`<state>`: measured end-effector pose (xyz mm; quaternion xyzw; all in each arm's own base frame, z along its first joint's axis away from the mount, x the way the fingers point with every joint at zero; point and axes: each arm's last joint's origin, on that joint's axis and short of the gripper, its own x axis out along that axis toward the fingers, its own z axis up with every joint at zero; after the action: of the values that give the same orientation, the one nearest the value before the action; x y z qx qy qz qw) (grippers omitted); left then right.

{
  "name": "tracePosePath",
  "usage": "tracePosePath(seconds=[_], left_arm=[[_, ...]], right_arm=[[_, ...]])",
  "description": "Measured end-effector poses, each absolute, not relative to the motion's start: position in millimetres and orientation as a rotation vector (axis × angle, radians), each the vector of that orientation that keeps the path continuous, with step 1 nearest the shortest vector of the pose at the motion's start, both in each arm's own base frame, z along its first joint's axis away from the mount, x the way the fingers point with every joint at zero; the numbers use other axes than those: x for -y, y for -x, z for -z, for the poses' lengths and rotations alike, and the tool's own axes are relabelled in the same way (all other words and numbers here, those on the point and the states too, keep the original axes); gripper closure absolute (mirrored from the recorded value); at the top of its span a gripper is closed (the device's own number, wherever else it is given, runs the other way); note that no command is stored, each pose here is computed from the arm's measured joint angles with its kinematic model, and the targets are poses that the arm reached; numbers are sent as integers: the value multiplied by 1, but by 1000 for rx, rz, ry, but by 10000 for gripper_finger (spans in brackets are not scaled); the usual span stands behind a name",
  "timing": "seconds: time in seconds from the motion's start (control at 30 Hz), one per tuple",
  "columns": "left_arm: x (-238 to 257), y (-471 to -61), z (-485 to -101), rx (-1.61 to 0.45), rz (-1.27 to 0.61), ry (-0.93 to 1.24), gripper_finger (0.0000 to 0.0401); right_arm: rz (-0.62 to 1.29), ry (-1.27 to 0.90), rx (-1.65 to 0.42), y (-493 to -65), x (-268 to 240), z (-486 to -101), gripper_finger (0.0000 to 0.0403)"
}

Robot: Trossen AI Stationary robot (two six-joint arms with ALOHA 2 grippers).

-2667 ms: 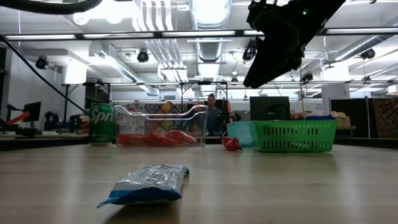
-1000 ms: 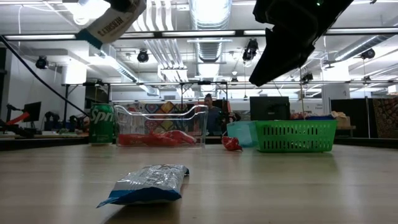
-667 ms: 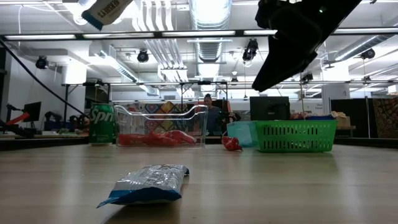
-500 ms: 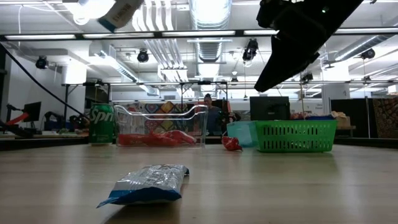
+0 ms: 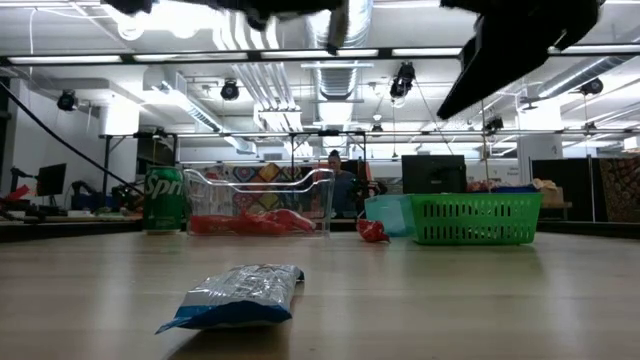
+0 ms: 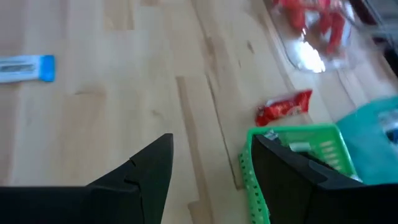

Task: Sort candy
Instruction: Put the white chocolate bar into the blue bin

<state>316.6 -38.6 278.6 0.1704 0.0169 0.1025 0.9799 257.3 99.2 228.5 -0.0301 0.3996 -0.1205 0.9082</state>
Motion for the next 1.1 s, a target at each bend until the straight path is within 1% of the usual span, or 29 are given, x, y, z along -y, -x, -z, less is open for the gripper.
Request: tracePosePath(seconds=[0.1, 0.17, 0.27, 0.5, 0.73, 0.93, 1.0, 1.1], left_arm=[[5, -332, -269, 56, -241, -264, 400], [-14, -342, -260, 105, -269, -217, 400], [-36, -359, -244, 118, -317, -158, 400], [-61, -401, -214, 29, -356, -153, 400], [-88, -429, -201, -68, -416, -122, 397], [-107, -453, -193, -173, -443, -114, 360], [-110, -456, -189, -218, -446, -113, 342], [-113, -456, -187, -229, -453, -112, 314]], right_arm=[[223, 119, -791, -250, -103, -236, 197], [250, 154, -758, -246, -102, -241, 197], [295, 189, -717, -240, -97, -246, 197], [335, 192, -639, -220, -83, -240, 197], [334, 118, -535, -207, -75, -236, 197], [331, 92, -501, -205, -74, -235, 197], [334, 85, -504, -204, -74, -234, 197], [335, 76, -509, -204, -74, -232, 197]])
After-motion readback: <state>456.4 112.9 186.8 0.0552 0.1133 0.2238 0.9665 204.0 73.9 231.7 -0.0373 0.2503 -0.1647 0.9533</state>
